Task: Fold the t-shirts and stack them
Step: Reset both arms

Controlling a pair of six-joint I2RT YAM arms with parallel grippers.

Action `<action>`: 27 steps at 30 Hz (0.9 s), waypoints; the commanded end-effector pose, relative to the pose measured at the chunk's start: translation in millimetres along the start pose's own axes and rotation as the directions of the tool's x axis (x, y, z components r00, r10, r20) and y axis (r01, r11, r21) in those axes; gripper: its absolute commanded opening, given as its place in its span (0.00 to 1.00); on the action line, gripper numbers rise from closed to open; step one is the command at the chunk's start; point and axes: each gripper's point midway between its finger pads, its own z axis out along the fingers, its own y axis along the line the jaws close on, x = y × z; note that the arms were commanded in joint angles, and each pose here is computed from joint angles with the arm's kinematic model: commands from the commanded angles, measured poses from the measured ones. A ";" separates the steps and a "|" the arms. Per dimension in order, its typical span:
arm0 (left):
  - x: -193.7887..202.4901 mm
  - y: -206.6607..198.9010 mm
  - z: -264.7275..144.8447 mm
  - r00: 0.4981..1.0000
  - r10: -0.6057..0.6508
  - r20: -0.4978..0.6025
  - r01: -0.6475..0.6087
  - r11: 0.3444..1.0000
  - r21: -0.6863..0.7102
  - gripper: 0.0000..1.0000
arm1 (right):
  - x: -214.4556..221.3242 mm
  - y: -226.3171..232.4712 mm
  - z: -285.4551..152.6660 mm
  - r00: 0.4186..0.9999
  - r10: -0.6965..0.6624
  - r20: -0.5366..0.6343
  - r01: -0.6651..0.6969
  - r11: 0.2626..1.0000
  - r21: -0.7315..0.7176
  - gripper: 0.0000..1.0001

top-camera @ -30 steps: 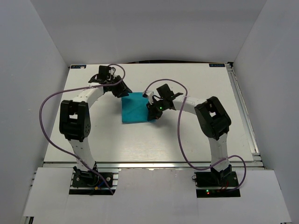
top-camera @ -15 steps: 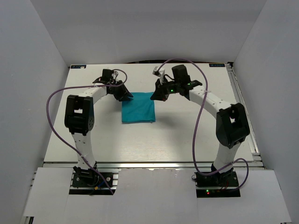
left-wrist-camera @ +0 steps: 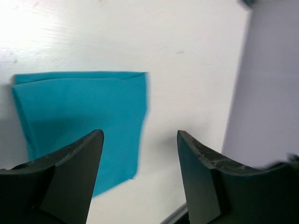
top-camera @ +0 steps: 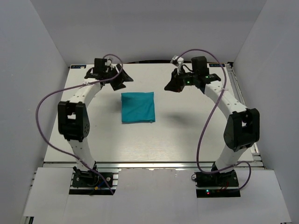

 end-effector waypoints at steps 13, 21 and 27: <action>51.1 -95.4 -205.9 0.904 0.253 0.344 -0.332 0.924 0.192 0.98 | -35.6 25.7 -72.0 0.992 -0.122 0.020 0.119 0.986 0.117 0.89; 66.5 -115.3 -257.5 0.849 0.252 0.464 -0.390 0.891 0.230 0.98 | -41.9 25.1 -88.9 0.995 -0.098 0.016 0.093 0.977 0.191 0.89; 77.7 -108.9 -263.8 0.852 0.230 0.471 -0.373 0.897 0.236 0.98 | -41.6 24.8 -93.6 0.998 -0.053 0.036 0.045 0.978 0.204 0.89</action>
